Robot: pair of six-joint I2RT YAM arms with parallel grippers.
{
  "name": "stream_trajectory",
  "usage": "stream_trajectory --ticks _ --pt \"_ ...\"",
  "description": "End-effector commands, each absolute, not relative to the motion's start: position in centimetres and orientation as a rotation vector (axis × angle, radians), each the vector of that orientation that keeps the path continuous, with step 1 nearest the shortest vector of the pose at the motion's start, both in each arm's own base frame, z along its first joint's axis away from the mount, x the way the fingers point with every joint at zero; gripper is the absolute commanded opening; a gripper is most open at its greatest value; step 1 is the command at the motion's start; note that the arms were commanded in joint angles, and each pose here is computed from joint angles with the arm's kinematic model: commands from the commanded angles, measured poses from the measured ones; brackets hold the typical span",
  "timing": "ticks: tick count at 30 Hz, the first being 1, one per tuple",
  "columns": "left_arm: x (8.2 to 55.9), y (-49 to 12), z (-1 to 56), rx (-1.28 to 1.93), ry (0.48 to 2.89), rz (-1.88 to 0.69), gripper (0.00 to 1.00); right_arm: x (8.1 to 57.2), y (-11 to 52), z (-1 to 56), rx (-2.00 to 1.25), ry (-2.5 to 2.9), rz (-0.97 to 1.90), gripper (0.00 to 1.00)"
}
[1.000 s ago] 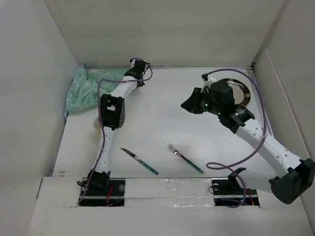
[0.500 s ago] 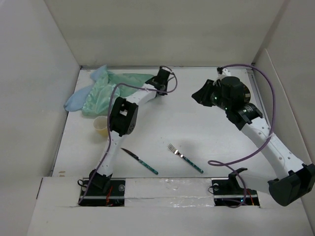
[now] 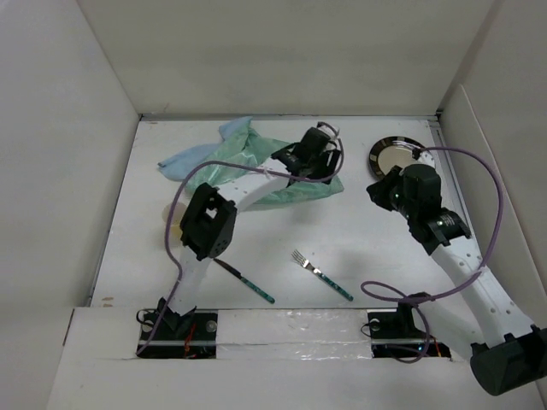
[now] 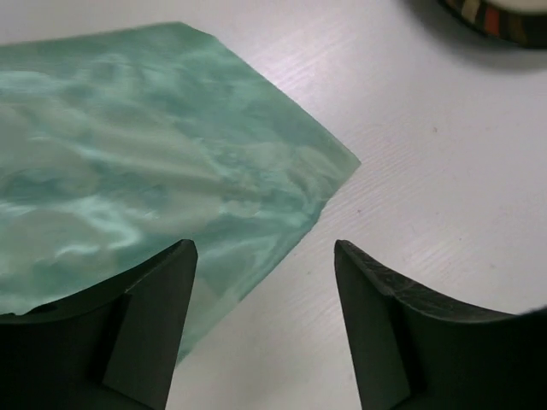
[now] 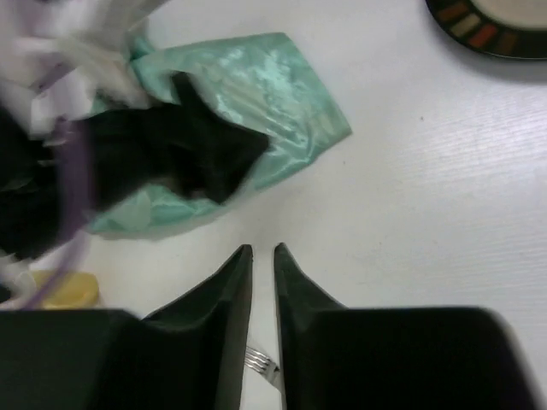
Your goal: Set the dinner table for one person
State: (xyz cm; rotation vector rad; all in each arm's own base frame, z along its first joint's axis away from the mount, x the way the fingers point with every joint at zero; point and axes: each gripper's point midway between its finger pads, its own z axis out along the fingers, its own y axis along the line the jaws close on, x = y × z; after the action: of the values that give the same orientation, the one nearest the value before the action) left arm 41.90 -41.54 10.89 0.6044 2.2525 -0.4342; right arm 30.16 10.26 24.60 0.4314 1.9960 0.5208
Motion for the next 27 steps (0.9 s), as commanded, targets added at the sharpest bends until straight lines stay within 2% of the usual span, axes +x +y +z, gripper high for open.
stream_trajectory --ticks 1,2,4,5,7,8,10,11,15,16,18,23,27 --pt "43.8 -36.6 23.0 0.282 2.073 -0.448 0.61 31.4 10.4 22.8 0.479 1.998 0.537 0.04" --pt "43.1 -34.2 23.8 0.169 2.076 -0.438 0.6 31.9 10.7 21.3 0.482 2.041 0.53 0.0" --pt "42.6 -31.2 24.1 0.047 2.077 -0.43 0.57 32.8 11.5 20.0 0.479 2.068 0.551 0.0" --pt "42.1 -27.8 23.6 -0.06 2.089 -0.403 0.57 33.5 11.8 18.1 0.498 2.121 0.538 0.0" --pt "41.7 -24.1 22.7 -0.171 2.1 -0.358 0.57 34.4 12.3 16.7 0.51 2.156 0.542 0.16" --pt "41.3 -20.7 21.3 -0.242 2.123 -0.315 0.57 35.2 12.6 16.3 0.522 2.166 0.543 0.33" --pt "40.8 -17.6 19.6 -0.342 2.165 -0.284 0.59 36.6 13.0 13.7 0.554 2.222 0.519 0.46" --pt "39.7 -14.1 17.6 -0.432 2.211 -0.247 0.6 37.7 14.1 13.2 0.588 2.244 0.546 0.54" --pt "38.6 -12.1 16.3 -0.501 2.225 -0.231 0.64 39.3 14.7 11.0 0.642 2.284 0.542 0.56" --pt "38.6 -11.9 16.2 -0.508 2.222 -0.224 0.68 39.6 14.8 9.7 0.663 2.315 0.528 0.56" --pt "38.7 -11.0 15.2 -0.528 2.24 -0.161 0.7 40.5 15.2 9.3 0.695 2.319 0.533 0.56" --pt "39.5 -7.4 13.0 -0.665 2.277 0.034 0.67 41.2 15.4 6.2 0.817 2.361 0.509 0.56" --pt "40.0 -6.9 13.8 -0.682 2.242 0.008 0.67 41.8 15.3 5.3 0.9 2.356 0.494 0.54"
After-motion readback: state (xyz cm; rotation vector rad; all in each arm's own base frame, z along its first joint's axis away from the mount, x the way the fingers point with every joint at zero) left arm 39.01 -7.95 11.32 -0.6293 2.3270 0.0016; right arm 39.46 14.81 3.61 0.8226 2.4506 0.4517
